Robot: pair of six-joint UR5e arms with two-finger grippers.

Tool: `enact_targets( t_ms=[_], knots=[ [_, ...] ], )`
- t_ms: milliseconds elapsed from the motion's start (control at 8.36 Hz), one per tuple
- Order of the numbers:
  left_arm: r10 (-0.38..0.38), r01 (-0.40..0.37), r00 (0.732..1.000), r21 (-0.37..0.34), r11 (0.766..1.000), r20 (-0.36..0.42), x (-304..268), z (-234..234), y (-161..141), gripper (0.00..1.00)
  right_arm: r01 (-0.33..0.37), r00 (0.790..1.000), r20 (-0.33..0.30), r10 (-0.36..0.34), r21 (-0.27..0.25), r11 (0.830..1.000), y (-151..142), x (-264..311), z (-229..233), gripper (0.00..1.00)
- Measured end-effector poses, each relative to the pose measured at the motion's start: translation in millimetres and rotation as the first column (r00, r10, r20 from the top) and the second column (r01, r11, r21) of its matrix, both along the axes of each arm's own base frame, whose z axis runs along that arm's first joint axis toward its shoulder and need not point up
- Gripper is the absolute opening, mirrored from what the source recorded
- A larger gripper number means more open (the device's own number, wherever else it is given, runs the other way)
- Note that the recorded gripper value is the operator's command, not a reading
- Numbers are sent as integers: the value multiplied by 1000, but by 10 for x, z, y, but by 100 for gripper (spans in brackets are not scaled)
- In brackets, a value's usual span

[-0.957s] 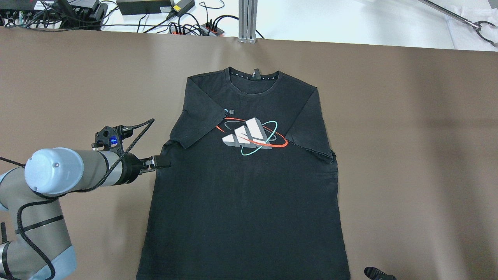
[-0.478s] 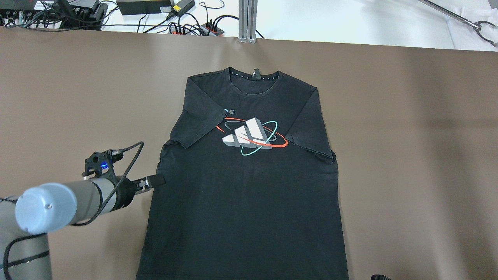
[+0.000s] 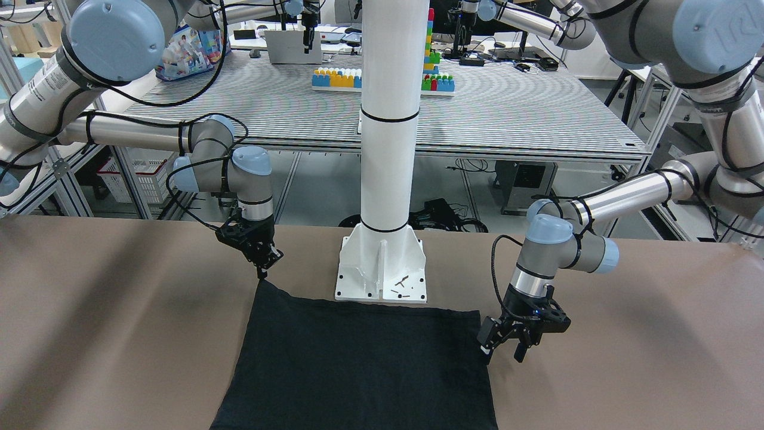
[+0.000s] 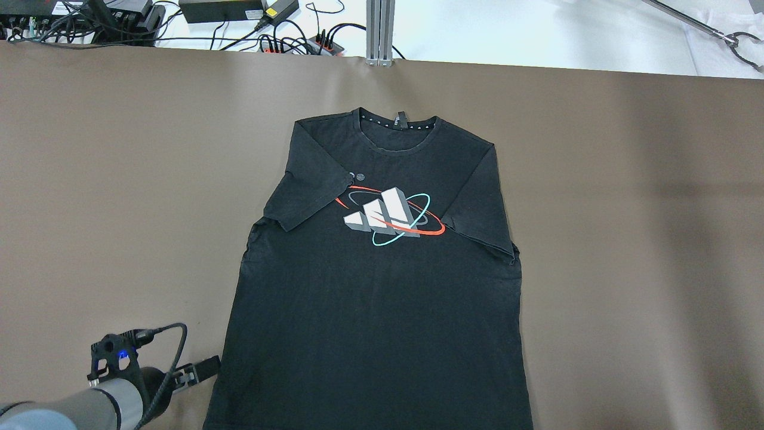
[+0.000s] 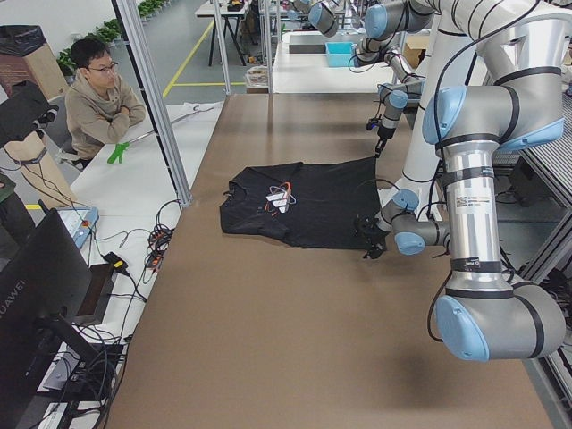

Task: Fold clothes
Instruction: 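Move both grippers to the hem corners nearest the robot and grasp them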

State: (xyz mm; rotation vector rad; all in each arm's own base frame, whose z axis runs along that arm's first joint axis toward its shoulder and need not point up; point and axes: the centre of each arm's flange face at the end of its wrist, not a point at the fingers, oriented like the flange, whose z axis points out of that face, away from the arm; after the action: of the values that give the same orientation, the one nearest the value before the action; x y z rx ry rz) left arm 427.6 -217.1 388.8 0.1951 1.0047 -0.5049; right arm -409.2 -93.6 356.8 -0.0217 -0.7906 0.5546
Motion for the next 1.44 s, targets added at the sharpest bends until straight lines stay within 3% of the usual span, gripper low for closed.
enact_targets(
  t_ms=[359, 718, 957, 1076, 1196, 1435],
  knots=[
    [61, -61, 998, 1, 998, -19, 255, 9, 760, 67, 0, 1000, -2, 0, 4, 1000, 12, -12, 14, 0],
    [83, -82, 996, 16, 996, -36, 376, -59, 1009, 47, -9, 1000, -1, 9, 14, 1000, 0, -15, 14, 0],
    [83, -83, 996, 18, 996, -38, 457, -63, 1037, 47, -14, 1000, 0, 14, 19, 1000, -6, -16, 10, 0],
    [83, -82, 996, 19, 996, -37, 471, -58, 1037, 51, -15, 1000, 0, 15, 21, 1000, -7, -15, 10, 0],
    [82, -81, 996, 19, 997, -34, 460, -44, 1032, 72, -15, 1000, 0, 15, 21, 1000, -9, -15, 11, 0],
    [80, -80, 997, 20, 997, -14, 398, 46, 1017, 71, -17, 1000, 1, 17, 21, 1000, -14, -13, 10, 0]
  ],
)
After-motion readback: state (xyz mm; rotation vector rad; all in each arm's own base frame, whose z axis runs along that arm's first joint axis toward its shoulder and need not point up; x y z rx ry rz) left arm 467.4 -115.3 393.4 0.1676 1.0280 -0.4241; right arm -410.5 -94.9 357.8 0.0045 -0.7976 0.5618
